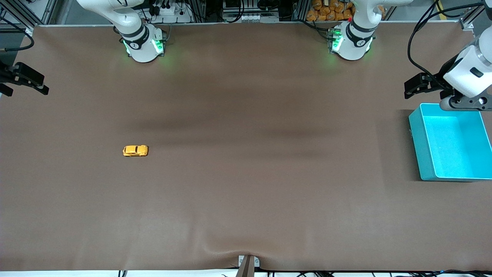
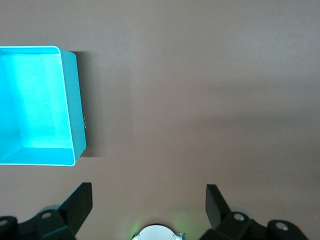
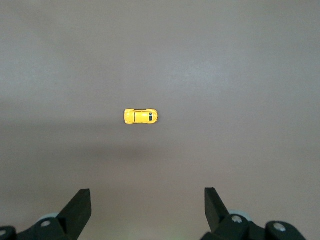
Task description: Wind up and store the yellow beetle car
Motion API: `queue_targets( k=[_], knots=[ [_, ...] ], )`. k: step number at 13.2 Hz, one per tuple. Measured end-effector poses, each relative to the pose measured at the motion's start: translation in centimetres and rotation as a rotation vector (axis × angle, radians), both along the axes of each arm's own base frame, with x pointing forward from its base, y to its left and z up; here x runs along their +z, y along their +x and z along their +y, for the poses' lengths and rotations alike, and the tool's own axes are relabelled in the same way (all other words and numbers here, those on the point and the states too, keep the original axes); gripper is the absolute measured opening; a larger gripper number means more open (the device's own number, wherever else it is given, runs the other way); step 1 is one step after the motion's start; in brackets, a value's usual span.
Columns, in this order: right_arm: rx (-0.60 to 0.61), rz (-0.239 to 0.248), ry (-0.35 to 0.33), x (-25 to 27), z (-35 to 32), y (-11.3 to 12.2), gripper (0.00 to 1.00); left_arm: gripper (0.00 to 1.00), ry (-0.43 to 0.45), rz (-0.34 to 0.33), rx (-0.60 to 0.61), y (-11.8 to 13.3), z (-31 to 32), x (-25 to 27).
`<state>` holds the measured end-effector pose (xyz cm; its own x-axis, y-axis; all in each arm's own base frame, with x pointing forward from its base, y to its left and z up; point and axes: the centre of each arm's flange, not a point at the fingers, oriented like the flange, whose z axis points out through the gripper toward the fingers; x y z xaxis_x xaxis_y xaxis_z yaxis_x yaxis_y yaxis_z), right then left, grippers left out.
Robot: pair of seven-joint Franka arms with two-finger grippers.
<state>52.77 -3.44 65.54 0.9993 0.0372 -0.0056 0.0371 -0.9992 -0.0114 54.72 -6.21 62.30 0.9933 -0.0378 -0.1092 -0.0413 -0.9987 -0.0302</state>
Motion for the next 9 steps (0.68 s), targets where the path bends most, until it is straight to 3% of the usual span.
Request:
queue_targets(
  k=[9],
  knots=[
    [0.027,0.017,0.019,-0.68,0.56,0.01,1.0,1.0,-0.021,0.003,-0.008,0.02,0.32,0.0]
  ],
)
